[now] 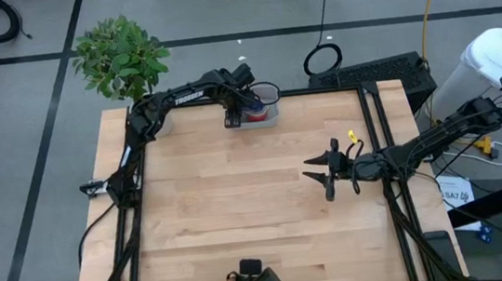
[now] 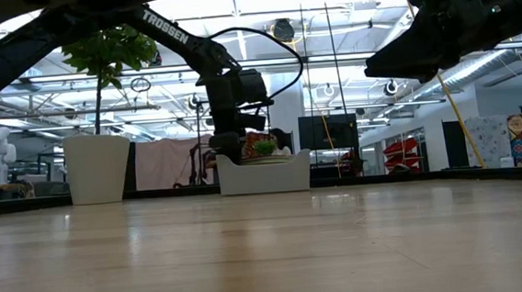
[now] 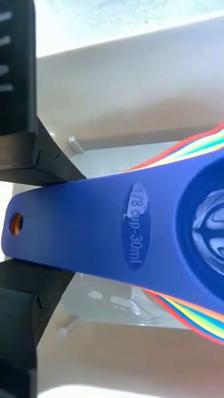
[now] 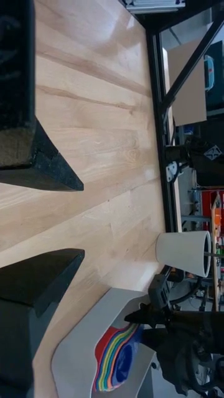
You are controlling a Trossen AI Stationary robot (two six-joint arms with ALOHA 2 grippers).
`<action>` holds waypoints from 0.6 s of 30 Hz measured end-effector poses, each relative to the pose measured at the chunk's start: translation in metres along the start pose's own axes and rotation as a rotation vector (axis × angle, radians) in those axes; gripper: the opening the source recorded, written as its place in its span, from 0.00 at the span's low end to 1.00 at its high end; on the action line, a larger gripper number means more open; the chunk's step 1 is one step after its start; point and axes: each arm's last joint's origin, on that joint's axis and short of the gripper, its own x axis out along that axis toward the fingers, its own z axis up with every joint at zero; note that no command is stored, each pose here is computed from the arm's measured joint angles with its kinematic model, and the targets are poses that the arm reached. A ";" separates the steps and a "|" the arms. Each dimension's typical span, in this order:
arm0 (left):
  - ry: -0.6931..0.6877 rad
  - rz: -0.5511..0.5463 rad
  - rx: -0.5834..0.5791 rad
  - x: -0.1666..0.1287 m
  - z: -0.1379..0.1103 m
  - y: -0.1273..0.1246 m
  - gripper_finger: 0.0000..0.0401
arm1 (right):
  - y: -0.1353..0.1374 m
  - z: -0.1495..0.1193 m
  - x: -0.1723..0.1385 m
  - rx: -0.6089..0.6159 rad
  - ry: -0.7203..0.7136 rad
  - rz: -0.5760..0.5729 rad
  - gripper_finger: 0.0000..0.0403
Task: Nest measuring cups in basket
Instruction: Put the stacked measuring cups into the white bin
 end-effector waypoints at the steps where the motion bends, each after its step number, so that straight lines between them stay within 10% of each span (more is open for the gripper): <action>1: 0.000 0.000 0.000 0.000 0.000 0.000 0.35 | 0.000 0.000 0.000 0.000 0.000 0.000 0.39; 18: 0.020 0.025 -0.002 0.000 0.003 -0.004 0.61 | 0.000 0.000 0.000 0.000 0.000 0.001 0.39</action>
